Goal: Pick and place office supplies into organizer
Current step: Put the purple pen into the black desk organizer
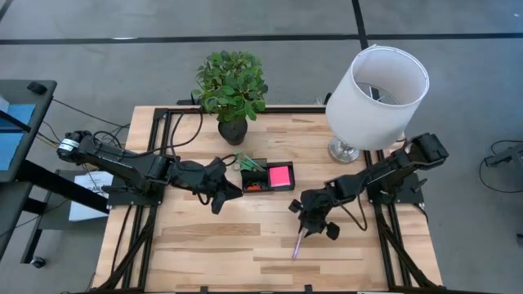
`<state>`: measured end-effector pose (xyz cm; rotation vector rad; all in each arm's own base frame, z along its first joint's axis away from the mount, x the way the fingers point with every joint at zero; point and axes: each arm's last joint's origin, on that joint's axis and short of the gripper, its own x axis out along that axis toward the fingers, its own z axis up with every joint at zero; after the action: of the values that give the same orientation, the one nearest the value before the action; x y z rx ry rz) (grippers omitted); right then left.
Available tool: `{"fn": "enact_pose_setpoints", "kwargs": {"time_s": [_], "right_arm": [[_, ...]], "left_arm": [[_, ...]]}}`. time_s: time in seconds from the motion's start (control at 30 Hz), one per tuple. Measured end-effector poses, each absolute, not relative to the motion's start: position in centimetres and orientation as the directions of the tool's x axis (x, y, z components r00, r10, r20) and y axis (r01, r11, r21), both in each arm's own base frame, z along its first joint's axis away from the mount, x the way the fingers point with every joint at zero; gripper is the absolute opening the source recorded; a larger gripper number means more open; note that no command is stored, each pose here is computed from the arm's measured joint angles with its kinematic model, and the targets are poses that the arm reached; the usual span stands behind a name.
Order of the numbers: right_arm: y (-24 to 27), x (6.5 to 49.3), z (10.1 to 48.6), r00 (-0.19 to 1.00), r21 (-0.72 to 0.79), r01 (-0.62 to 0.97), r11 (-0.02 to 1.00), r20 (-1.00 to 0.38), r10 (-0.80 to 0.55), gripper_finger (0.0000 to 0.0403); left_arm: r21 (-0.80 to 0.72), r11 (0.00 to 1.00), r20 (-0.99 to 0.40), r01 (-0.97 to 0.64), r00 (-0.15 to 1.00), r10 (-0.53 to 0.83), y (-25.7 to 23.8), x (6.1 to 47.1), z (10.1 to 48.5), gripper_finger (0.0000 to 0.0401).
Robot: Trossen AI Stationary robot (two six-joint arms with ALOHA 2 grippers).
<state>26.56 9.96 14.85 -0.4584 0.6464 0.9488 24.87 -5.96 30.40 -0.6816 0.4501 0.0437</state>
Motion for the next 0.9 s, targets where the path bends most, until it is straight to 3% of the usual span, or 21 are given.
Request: {"fn": "enact_pose_setpoints", "kwargs": {"time_s": [0.37, 0.5, 0.77, 0.9], "right_arm": [[8.4, 25.2, 12.2, 0.498, -0.153, -0.83, 0.537, -0.638, 0.587, 0.0097], [8.3, 24.7, 10.5, 0.447, -0.111, -0.847, 0.52, -0.679, 0.583, 0.0098], [8.7, 26.3, 7.3, 0.458, -0.139, -0.864, 0.485, -0.618, 0.639, 0.0098], [8.4, 26.7, 5.6, 0.42, -0.039, -0.869, 0.493, -0.584, 0.695, 0.0098]], "left_arm": [[-0.554, 0.787, -0.416, -0.273, 0.909, 0.022, -5.6, 24.8, 30.3, 0.0071], [-0.549, 0.79, -0.417, -0.272, 0.909, 0.022, -5.6, 24.8, 30.3, 0.0071], [-0.531, 0.792, -0.433, -0.301, 0.9, 0.052, -5.5, 24.8, 30.1, 0.0071], [-0.531, 0.792, -0.433, -0.3, 0.9, 0.051, -5.5, 24.8, 30.1, 0.0071]]}}
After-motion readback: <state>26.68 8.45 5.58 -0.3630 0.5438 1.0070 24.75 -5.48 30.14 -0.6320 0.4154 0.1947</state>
